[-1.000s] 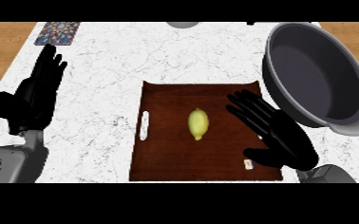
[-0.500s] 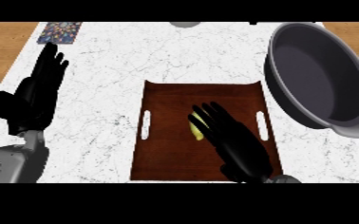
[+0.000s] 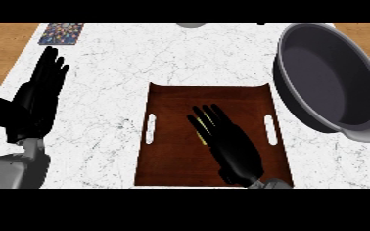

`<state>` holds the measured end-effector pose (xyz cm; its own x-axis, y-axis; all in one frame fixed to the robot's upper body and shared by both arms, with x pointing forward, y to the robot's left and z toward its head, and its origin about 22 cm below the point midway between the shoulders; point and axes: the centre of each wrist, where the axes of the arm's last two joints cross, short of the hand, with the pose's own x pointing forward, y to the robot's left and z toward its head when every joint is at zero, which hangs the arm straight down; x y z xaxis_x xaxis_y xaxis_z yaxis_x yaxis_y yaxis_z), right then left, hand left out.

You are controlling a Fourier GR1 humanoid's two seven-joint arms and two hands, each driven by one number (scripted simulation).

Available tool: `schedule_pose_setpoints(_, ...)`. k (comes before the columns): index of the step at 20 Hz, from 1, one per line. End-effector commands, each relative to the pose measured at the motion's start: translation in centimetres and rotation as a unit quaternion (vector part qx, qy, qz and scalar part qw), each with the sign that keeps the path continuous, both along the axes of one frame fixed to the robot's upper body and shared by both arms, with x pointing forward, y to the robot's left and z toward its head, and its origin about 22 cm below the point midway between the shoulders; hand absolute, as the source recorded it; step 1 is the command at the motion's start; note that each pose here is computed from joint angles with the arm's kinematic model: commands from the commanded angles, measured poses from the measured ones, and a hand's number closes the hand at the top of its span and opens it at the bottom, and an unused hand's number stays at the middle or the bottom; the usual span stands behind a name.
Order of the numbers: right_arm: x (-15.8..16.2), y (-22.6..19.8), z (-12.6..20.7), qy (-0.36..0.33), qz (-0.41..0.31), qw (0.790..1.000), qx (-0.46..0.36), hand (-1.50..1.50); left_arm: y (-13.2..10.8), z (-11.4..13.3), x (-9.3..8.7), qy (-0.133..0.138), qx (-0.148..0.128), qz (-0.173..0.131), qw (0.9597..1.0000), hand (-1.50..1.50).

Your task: Pick the lemon from the tray and place it in the pot

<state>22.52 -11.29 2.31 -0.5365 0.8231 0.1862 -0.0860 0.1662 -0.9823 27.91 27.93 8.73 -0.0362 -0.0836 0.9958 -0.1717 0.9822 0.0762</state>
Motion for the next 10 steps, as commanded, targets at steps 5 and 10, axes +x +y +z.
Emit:
schedule_pose_setpoints(5, 1.6, -0.1, -1.3, -0.001, -0.028, 1.0, -0.008, -1.5, 0.7, 0.7, 0.1, -0.008, 0.004, -0.001, 1.0, 0.0)
schedule_pose_setpoints(10, 2.5, 0.9, -2.5, -0.003, -0.014, 1.0, -0.015, -1.5, 0.5, 0.0, 0.4, -0.001, 0.004, 0.005, 1.0, 0.0)
